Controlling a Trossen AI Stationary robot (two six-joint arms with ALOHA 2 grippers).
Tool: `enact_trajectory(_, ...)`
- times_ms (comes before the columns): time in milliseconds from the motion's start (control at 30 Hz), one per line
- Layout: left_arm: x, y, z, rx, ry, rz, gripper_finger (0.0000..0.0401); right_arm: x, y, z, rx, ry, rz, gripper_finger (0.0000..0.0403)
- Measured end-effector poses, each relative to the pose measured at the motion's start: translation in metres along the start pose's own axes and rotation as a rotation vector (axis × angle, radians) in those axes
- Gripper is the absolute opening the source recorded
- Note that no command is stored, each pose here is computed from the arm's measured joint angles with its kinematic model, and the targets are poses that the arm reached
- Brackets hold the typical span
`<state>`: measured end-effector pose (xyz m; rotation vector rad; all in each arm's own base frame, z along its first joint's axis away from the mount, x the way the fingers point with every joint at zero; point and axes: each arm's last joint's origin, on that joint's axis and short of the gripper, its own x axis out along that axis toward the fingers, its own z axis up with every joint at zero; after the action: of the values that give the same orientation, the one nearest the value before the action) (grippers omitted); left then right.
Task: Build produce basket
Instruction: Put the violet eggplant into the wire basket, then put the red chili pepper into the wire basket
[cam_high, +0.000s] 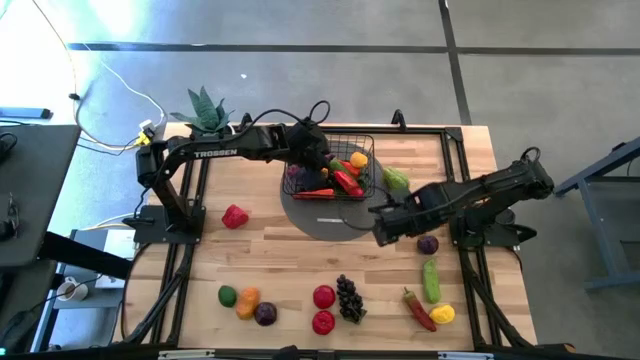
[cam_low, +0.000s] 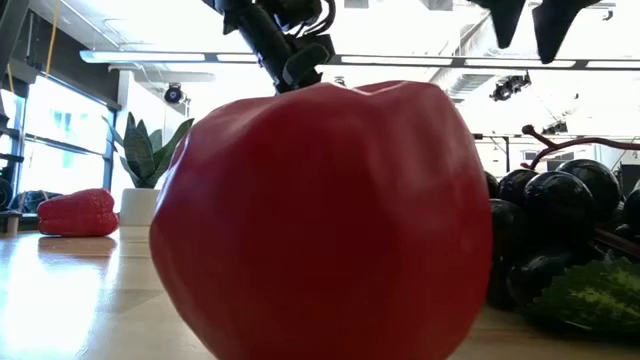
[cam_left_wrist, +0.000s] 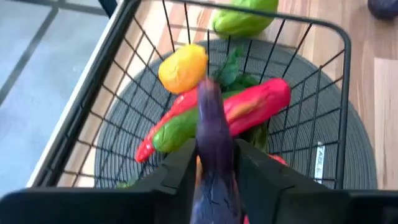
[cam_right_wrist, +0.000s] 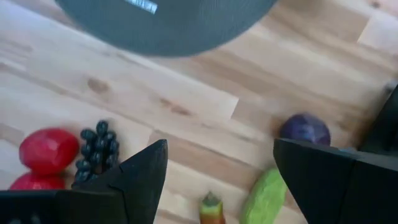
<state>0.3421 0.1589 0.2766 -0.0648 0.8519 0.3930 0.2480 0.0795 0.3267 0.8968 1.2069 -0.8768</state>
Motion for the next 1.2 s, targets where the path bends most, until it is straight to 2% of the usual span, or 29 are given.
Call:
enact_trajectory(267, 0.0, 0.0, 0.002, 0.006, -0.019, 0.003, 0.0169, -0.004, 0.001, -0.034, -0.013, 0.016, 0.014, 0.0275)
enact_trajectory(433, 0.0, 0.0, 0.002, -0.013, -0.018, 0.003, 0.0192, -0.007, -0.003, -0.054, -0.038, 0.013, 0.002, 0.0275)
enact_trajectory(767, -0.02, -0.009, 0.005, -0.128, -0.042, -0.076, 0.0186, -0.012, -0.012, -0.09, -0.075, 0.02, -0.007, 0.0275)
enact_trajectory(1200, -0.064, -0.045, 0.013, -0.193, -0.13, -0.156, 0.0184, -0.005, -0.014, -0.131, -0.154, 0.008, -0.029, 0.0275)
